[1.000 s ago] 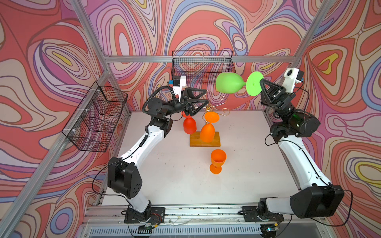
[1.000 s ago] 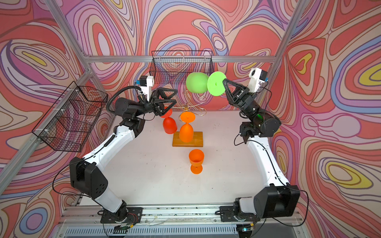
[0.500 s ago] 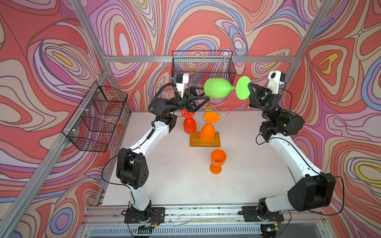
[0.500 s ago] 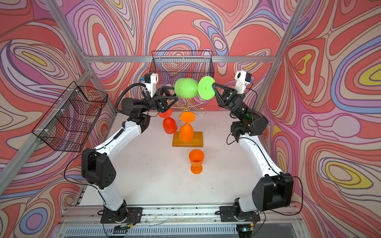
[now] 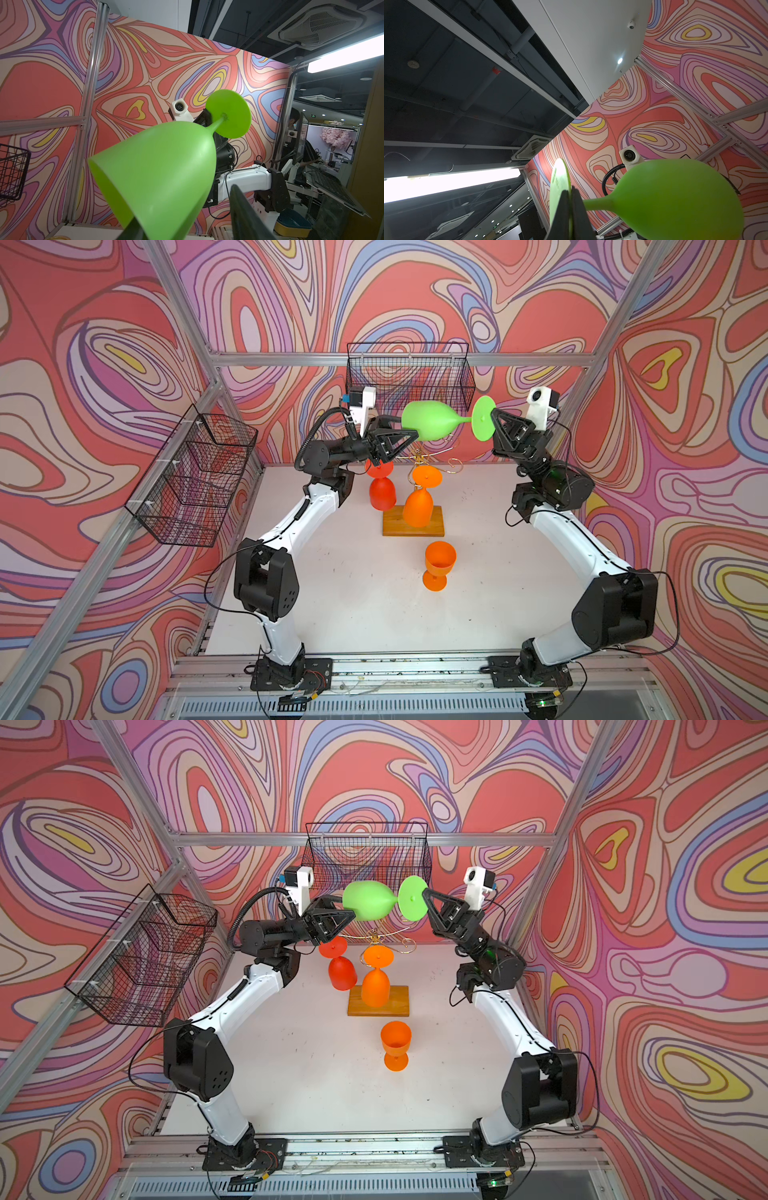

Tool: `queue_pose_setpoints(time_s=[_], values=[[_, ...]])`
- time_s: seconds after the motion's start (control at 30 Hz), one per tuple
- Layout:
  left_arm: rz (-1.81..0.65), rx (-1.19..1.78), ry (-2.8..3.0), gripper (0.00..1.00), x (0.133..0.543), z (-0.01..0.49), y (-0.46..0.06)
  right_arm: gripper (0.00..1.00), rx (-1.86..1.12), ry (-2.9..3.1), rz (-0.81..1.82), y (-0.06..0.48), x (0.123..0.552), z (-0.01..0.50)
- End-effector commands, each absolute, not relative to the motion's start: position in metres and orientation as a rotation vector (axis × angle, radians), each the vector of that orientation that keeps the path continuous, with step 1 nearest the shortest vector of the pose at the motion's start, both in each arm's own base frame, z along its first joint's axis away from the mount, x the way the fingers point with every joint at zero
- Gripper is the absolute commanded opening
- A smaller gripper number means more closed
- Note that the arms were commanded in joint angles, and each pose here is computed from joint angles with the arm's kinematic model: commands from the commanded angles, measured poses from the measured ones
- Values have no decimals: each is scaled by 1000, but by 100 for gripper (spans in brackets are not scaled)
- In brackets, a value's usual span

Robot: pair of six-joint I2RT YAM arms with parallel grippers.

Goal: Take the wine glass off the wine glass rack
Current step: Place the wine glass at the middle-right of the table.

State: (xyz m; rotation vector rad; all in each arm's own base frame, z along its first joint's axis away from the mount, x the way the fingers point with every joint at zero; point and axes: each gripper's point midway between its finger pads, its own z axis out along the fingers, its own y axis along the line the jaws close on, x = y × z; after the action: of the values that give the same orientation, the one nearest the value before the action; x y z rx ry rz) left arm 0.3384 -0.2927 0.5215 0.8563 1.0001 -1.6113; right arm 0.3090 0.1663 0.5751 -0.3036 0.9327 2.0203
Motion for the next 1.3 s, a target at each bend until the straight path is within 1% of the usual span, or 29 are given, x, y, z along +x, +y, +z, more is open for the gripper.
queue_pose_setpoints(time_s=[0.0, 0.13, 0.57, 0.63, 0.67, 0.8, 0.93, 1.0, 1.13, 1.27], values=[[-1586, 911, 924, 44, 324, 528, -285, 0, -311, 909, 2017, 165, 313, 574], [-1591, 906, 929, 36, 325, 525, -280, 0, -289, 930, 2019, 167, 321, 564], [-1593, 897, 979, 4, 323, 510, -273, 0, -226, 1010, 2020, 171, 345, 531], [-1591, 899, 985, 0, 321, 508, -272, 0, -215, 1020, 2015, 171, 348, 526], [-1592, 900, 988, 0, 320, 507, -272, 0, -209, 1026, 2014, 170, 349, 523], [-1589, 903, 999, 0, 317, 503, -270, 14, -191, 1048, 2003, 169, 355, 515], [-1584, 902, 1009, 0, 314, 502, -266, 38, -177, 1057, 1978, 162, 360, 510], [-1583, 907, 1014, 0, 313, 501, -265, 46, -167, 1060, 1962, 156, 361, 509], [-1578, 924, 1019, 0, 307, 501, -262, 56, -148, 1058, 1921, 142, 362, 509], [-1583, 957, 1034, 0, 299, 505, -262, 58, -138, 1101, 1855, 136, 364, 508]])
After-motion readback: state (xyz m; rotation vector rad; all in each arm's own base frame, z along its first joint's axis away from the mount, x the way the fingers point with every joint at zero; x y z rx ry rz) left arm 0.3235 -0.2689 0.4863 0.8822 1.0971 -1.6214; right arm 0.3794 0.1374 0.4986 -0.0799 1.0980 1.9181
